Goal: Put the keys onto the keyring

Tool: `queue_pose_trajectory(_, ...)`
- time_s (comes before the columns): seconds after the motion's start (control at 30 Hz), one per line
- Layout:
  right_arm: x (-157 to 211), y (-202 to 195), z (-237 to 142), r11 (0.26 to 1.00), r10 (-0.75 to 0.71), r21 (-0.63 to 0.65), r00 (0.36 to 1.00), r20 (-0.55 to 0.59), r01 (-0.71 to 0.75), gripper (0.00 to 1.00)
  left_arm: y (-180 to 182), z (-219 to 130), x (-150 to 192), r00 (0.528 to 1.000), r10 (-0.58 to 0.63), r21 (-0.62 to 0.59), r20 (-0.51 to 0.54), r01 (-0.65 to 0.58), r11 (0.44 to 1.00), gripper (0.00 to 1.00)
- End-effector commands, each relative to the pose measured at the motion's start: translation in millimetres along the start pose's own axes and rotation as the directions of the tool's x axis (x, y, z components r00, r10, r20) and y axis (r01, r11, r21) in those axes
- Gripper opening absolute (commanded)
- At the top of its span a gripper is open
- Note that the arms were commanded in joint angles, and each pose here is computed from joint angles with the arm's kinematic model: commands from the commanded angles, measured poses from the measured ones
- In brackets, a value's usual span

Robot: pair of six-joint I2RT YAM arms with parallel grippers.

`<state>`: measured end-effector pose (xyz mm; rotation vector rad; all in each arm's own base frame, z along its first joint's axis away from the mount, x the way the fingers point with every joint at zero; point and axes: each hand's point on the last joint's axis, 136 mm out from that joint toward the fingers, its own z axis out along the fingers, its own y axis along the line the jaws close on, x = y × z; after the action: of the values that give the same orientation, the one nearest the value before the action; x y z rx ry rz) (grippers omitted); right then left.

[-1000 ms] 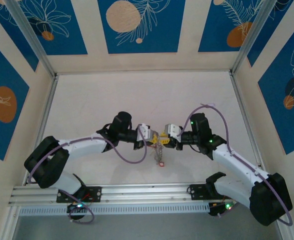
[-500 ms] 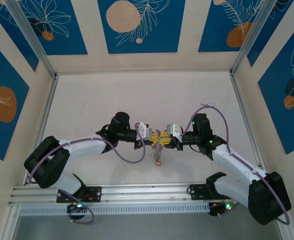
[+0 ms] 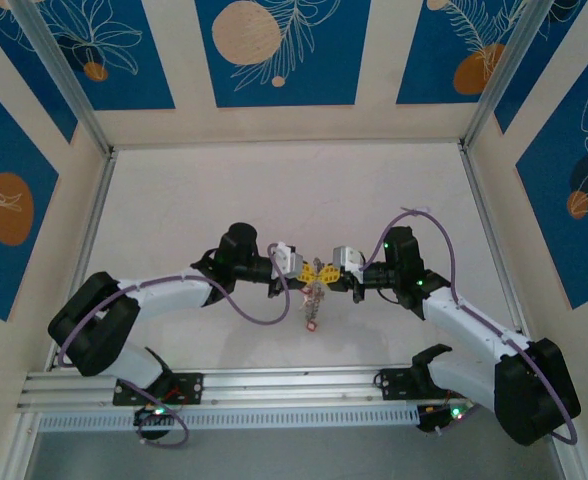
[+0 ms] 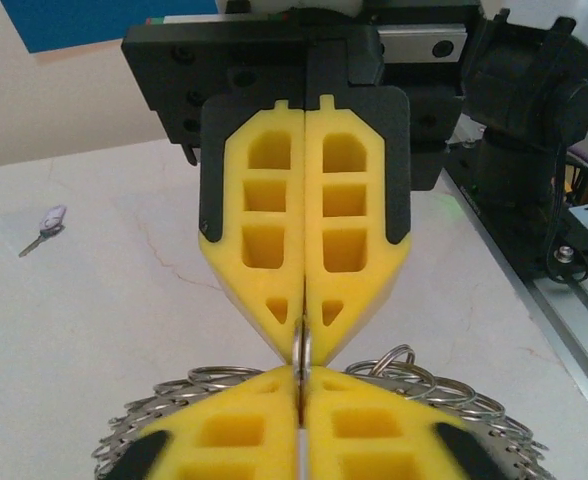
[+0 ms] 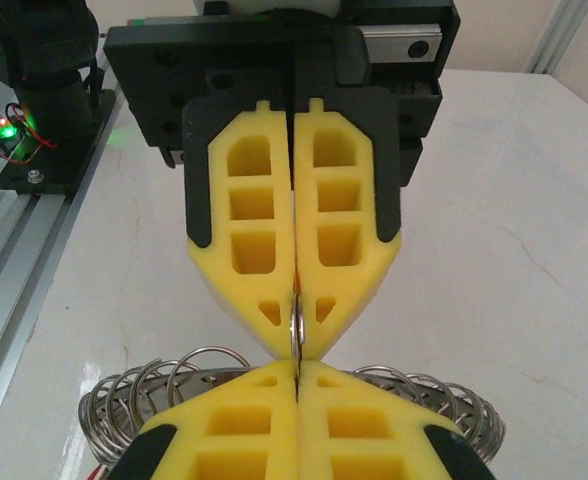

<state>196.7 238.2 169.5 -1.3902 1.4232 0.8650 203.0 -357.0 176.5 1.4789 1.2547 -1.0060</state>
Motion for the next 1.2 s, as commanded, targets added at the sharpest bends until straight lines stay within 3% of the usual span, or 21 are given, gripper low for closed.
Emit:
queue_pose_trajectory(0.0,0,4,0,1.000,-0.021,-0.001,1.000,-0.002,0.021,0.00,3,0,-5,1.000,0.024,-0.004,0.010,-0.024,1.000,0.17)
queue_pose_trajectory(0.3,0,-3,-5,0.996,-0.058,0.063,0.995,-0.081,0.063,0.00,4,-3,6,0.996,0.037,-0.008,-0.085,-0.038,0.999,0.15)
queue_pose_trajectory(0.6,0,-3,-3,0.994,-0.073,0.072,0.991,-0.116,0.082,0.00,4,-1,2,0.997,0.040,0.000,-0.070,-0.040,0.999,0.15)
queue_pose_trajectory(0.8,-2,-1,-3,0.995,-0.076,0.055,0.991,-0.110,0.083,0.00,3,3,2,0.996,0.041,0.013,-0.081,-0.040,0.999,0.10)
queue_pose_trajectory(0.9,-2,0,-2,0.995,-0.081,0.051,0.991,-0.106,0.087,0.00,1,5,2,0.996,0.047,0.022,-0.080,-0.046,0.999,0.00)
queue_pose_trajectory(1.0,-6,2,-3,0.996,-0.080,0.041,0.994,-0.071,0.083,0.00,-1,5,1,0.996,0.059,0.027,-0.071,-0.057,0.998,0.00)
queue_pose_trajectory(1.03,-8,2,-3,0.997,-0.072,0.038,0.996,-0.053,0.074,0.01,-2,4,0,0.996,0.064,0.029,-0.061,-0.063,0.998,0.00)
queue_pose_trajectory(1.13,-10,1,-4,0.998,-0.052,0.040,0.999,0.010,0.052,0.23,-4,2,-5,0.997,0.072,0.028,-0.031,-0.071,0.997,0.00)
queue_pose_trajectory(1.17,-12,2,-4,0.998,-0.049,0.035,0.998,0.029,0.048,0.26,-4,1,-7,0.997,0.073,0.030,-0.023,-0.072,0.997,0.00)
